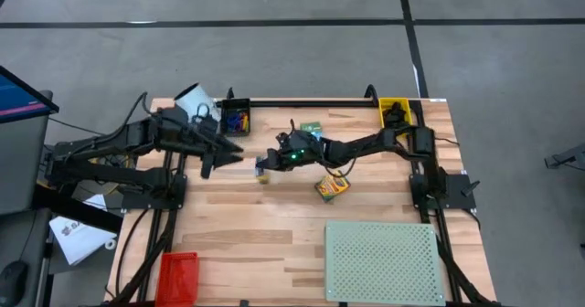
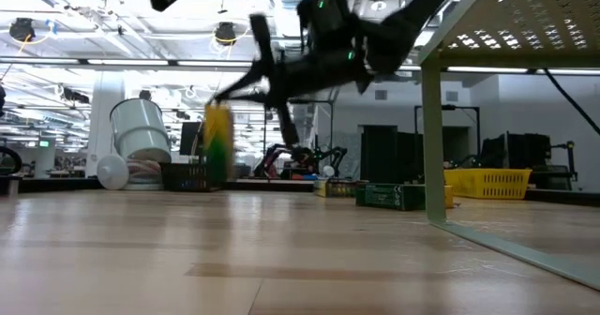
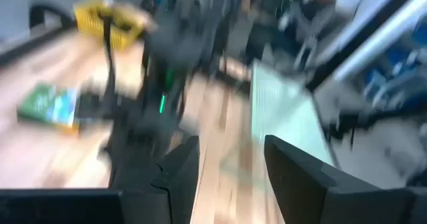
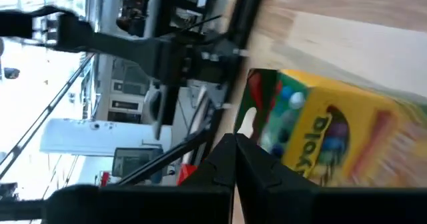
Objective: Pick & Place Office Desk Supplies
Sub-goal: Put the green crayon box into the orange bin
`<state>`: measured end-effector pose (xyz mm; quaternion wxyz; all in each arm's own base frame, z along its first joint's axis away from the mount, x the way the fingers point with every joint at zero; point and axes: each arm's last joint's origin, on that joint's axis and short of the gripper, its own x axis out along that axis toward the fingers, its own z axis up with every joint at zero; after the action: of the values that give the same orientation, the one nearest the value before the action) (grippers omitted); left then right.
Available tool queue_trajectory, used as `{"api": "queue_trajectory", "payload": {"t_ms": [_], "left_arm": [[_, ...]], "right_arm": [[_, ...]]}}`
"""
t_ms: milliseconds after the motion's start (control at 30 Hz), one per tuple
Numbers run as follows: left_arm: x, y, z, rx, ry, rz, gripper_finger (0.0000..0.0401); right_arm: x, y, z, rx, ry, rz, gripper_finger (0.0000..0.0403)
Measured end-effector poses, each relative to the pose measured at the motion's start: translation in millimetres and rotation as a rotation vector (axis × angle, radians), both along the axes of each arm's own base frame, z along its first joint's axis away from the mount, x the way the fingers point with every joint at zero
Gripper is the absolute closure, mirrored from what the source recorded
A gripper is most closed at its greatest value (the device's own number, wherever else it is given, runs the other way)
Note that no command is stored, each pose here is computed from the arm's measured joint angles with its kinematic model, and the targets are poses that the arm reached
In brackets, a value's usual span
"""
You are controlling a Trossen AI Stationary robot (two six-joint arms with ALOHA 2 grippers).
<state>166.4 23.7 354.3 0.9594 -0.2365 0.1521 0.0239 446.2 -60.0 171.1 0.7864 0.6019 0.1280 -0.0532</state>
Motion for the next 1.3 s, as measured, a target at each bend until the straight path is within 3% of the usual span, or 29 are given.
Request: {"api": "queue_trajectory", "payload": {"t_ms": [267,433,567,733,967,1133,1300], "left_arm": [[-17,-20,-11,0.123,0.268,-0.036,0.0237],[-10,-35,-21,0.173,0.406,-0.064,0.0230],[4,-49,-35,0.216,0.510,-0.044,0.0210],[25,-71,-38,0.255,0.424,0.041,0.0199],[45,-93,-55,0.223,0.427,0.207,0.0215],[59,-100,-55,0.170,0.353,0.207,0.0220],[56,-100,-44,0.236,0.290,0.074,0.0203]], "right_arm": [[-27,17,67,-0.061,0.025,0.049,0.0403],[-44,25,97,-0.120,0.037,0.033,0.0403],[-50,25,106,-0.132,0.028,0.022,0.0403],[-52,25,103,-0.155,0.075,0.011,0.0403],[-53,30,100,-0.213,0.110,0.025,0.0403],[-56,38,93,-0.245,0.185,0.088,0.0403],[-58,56,93,-0.289,0.250,0.257,0.0403]]}}
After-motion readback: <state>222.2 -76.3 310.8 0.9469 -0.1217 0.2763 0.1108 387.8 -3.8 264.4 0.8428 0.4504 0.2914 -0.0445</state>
